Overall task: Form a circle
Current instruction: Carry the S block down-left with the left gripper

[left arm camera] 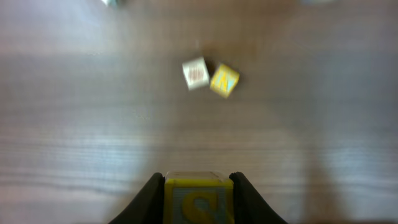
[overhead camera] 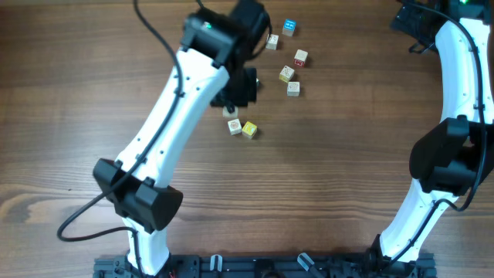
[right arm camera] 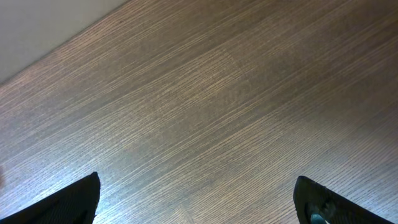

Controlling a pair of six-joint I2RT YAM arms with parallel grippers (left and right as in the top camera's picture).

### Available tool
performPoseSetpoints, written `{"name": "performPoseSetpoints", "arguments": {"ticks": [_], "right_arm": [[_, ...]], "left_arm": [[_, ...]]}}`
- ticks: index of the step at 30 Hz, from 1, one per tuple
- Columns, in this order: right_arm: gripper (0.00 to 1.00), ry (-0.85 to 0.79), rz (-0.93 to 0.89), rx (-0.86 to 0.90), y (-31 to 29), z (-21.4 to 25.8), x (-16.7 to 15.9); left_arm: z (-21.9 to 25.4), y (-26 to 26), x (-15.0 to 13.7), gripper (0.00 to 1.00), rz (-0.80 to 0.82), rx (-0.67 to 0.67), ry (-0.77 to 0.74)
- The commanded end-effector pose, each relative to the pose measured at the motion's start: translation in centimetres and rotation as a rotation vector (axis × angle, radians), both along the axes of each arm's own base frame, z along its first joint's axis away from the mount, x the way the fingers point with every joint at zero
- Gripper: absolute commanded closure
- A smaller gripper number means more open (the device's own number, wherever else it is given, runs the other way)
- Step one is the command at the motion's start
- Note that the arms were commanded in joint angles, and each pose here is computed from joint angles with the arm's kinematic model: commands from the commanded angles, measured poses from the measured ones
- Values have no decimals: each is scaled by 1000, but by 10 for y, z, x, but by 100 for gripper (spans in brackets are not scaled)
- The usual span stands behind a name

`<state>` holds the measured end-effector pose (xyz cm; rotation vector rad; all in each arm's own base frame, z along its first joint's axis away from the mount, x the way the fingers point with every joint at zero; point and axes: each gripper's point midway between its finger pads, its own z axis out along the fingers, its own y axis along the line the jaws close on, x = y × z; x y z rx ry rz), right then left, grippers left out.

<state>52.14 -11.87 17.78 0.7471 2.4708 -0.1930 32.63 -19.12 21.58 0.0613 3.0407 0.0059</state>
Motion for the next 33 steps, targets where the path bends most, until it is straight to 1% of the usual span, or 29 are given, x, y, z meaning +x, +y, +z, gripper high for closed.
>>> {"name": "performPoseSetpoints", "arguments": {"ticks": [1, 6, 9, 11, 14, 16, 19, 20, 22, 23, 24, 27, 29, 31, 33], "right_arm": [[0, 15, 13, 7, 3, -8, 1], [0, 16, 13, 7, 3, -8, 1], [0, 15, 13, 7, 3, -8, 1], [0, 15, 13, 7, 4, -8, 1], [0, 15, 13, 7, 3, -8, 1], [0, 16, 13, 7, 3, -8, 1], [0, 15, 13, 7, 3, -8, 1], [0, 15, 13, 7, 3, -8, 1], [0, 15, 13, 7, 3, -8, 1], [0, 15, 13, 8, 4, -8, 1], [0, 15, 13, 7, 3, -8, 1], [0, 15, 13, 7, 3, -8, 1], [0, 15, 13, 7, 3, -8, 1], [0, 15, 13, 7, 3, -8, 1], [0, 16, 13, 7, 3, -8, 1]], "left_arm": [[-33, -7, -31, 85, -68, 45, 141], [-80, -5, -75, 88, -135, 162, 297], [-107, -6, -85, 96, -159, 186, 320], [-120, -7, -86, 96, -163, 180, 312], [-120, -6, -86, 96, -181, 145, 264], [-105, -4, -85, 96, -196, 103, 199], [-86, -3, -81, 95, -253, -1, 60], [-84, -1, -82, 95, -273, -21, 39], [-84, 5, -89, 95, -330, -103, 5], [-88, 7, -90, 94, -349, -148, -11], [-92, 10, -89, 91, -343, -162, -19], [-125, 32, -84, 85, -266, -168, -30], [-141, 37, -81, 85, -237, -192, -29], [-160, 38, -72, 88, -208, -240, -70], [-164, 38, -66, 86, -205, -251, -104]]}}
